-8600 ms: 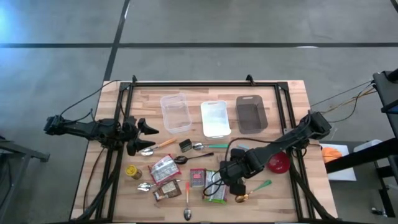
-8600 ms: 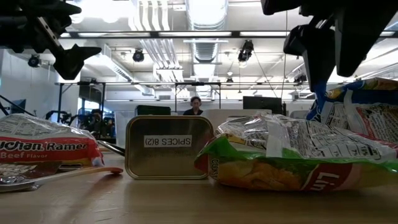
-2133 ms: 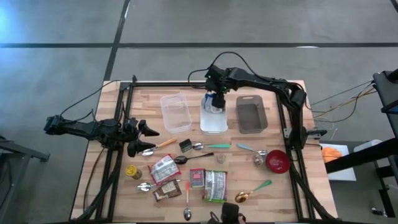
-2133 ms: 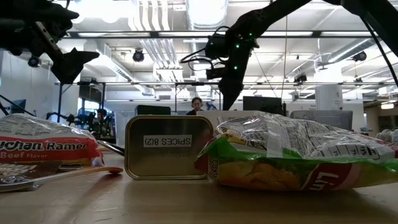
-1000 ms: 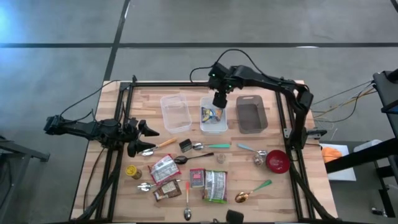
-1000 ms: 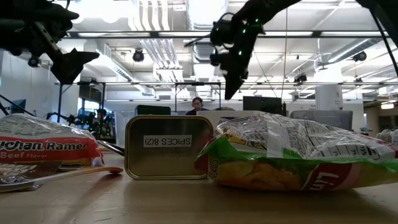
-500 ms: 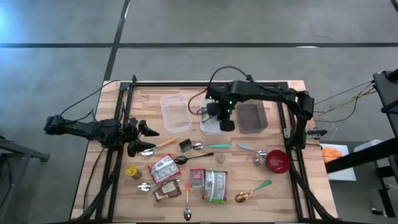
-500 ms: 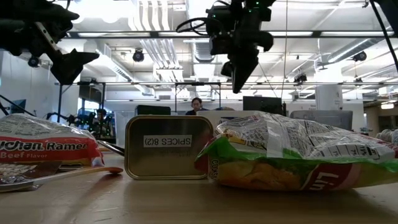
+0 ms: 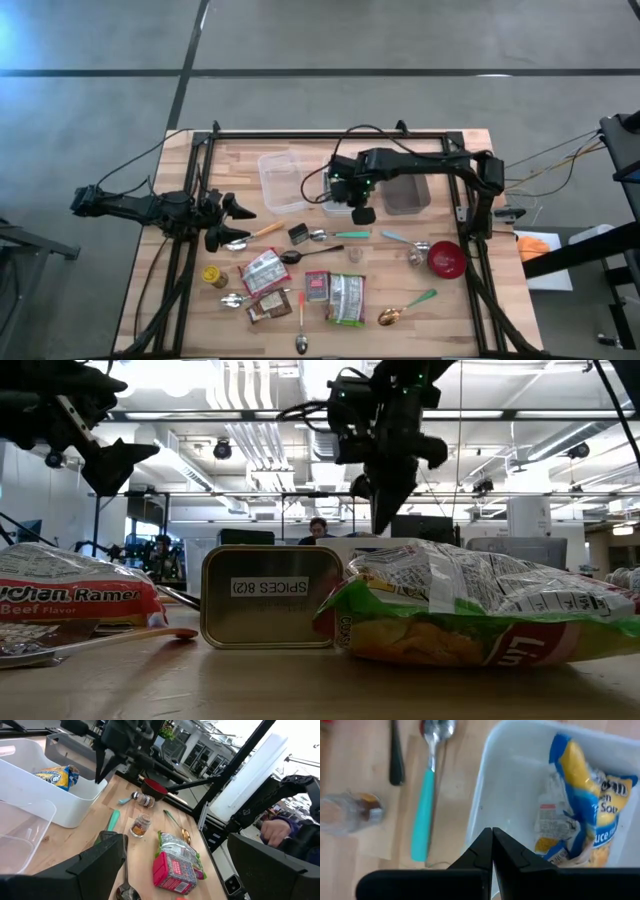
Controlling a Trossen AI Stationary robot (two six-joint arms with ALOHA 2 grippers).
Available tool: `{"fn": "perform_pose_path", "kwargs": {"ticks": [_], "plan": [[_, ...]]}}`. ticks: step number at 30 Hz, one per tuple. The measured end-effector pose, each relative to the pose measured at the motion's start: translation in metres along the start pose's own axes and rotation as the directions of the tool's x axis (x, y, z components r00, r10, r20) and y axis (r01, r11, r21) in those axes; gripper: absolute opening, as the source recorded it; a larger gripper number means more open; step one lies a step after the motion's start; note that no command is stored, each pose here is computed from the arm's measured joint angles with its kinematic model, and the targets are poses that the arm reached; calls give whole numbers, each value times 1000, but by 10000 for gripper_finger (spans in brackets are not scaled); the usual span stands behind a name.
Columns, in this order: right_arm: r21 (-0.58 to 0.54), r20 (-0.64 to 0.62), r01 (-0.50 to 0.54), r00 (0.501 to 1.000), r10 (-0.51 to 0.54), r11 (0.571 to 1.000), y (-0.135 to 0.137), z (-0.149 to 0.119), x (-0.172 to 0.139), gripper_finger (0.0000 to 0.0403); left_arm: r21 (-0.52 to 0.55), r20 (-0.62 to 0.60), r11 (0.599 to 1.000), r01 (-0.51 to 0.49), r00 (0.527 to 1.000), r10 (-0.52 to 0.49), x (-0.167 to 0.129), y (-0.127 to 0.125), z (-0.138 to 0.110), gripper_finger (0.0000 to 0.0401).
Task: Pick & Place Food Item
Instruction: Put the blue noodle pack into the white bin
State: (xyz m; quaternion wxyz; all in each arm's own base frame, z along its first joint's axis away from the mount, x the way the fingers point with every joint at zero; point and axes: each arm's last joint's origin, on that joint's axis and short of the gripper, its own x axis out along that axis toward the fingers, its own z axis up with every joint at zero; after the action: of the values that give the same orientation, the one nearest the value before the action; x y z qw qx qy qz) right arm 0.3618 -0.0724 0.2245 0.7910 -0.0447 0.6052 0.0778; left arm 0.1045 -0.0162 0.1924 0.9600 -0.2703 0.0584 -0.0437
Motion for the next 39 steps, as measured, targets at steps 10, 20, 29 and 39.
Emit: {"fn": "perform_pose_path", "kwargs": {"ticks": [10, 20, 29, 39], "plan": [[-36, 31, 55, 998, -54, 998, -4, -4, 16, 8, 1, 0, 1000, 0, 1000, 0, 0, 0, 0, 363], [-16, 32, 70, 997, -70, 997, -12, -11, 23, 8, 1, 0, 1000, 0, 1000, 0, 0, 0, 0, 363], [12, 35, 191, 981, -192, 981, -27, -12, 21, 8, 1, 1, 1000, 0, 1000, 0, 0, 0, 0, 363], [81, 78, 308, 946, -314, 948, -49, -8, 8, 8, 0, 1, 1000, 0, 1000, 0, 0, 0, 0, 363]]}}
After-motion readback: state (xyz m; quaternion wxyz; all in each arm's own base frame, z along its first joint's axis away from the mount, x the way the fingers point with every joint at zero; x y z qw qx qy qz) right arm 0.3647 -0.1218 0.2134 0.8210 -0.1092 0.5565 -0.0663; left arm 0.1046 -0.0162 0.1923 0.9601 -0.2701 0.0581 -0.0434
